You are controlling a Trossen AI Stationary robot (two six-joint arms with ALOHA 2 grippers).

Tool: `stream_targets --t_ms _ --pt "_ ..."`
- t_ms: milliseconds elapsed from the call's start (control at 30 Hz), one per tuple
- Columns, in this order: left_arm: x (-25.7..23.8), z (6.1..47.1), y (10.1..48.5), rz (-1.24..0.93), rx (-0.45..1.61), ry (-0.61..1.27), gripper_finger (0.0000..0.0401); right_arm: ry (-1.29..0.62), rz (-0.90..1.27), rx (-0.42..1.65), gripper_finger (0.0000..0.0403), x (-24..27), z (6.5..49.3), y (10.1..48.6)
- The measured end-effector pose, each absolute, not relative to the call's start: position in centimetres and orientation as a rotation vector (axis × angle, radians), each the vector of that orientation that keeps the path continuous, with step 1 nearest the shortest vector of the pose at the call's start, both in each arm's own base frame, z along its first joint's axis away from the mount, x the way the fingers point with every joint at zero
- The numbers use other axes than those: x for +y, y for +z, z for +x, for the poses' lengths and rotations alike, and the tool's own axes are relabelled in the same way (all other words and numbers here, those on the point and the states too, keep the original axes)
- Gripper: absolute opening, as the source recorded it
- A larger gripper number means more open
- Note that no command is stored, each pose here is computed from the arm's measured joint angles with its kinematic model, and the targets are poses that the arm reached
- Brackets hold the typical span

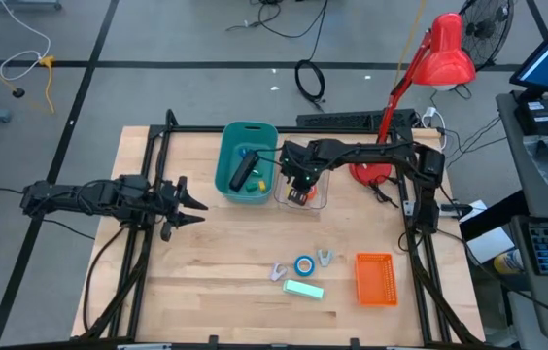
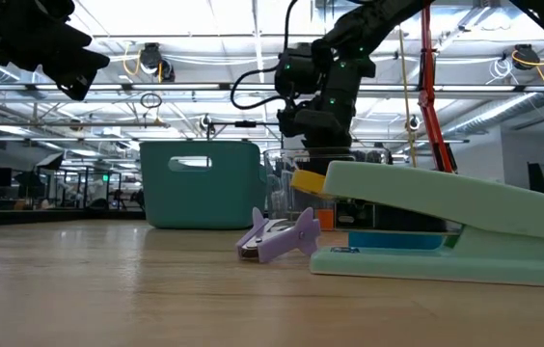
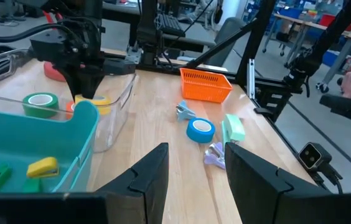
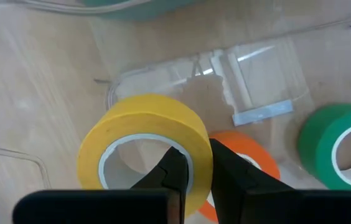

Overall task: Pick and place Stapler, Stapler remover, tape
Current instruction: Put the yellow tape into the transparent bin, then put the blue tape into the transparent bin

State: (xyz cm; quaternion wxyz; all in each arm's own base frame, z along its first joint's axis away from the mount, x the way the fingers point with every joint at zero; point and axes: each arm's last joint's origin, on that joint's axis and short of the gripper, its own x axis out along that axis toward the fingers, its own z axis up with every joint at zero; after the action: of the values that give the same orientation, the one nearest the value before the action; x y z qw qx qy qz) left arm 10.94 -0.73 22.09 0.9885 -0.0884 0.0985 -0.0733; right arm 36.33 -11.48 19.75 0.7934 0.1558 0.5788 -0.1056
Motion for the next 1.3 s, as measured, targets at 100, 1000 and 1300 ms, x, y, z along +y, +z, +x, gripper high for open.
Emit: stream_targets --t_ms 100,1000,1300 --pt "-0.73 10.94 22.09 -0.177 0.198 -0.147 0.0157 -0.211 0.319 1.247 0.0035 -11.47 36.33 19.73" --pt "-0.73 10.94 22.09 -0.177 0.198 -0.148 0.0157 -0.068 0.29 1.186 0.0104 -11.08 36.92 19.93" --pt "-0.74 10.94 22.09 -0.174 0.197 -0.15 0.0157 -0.097 0.325 1.168 0.0117 -11.28 36.83 20.29"
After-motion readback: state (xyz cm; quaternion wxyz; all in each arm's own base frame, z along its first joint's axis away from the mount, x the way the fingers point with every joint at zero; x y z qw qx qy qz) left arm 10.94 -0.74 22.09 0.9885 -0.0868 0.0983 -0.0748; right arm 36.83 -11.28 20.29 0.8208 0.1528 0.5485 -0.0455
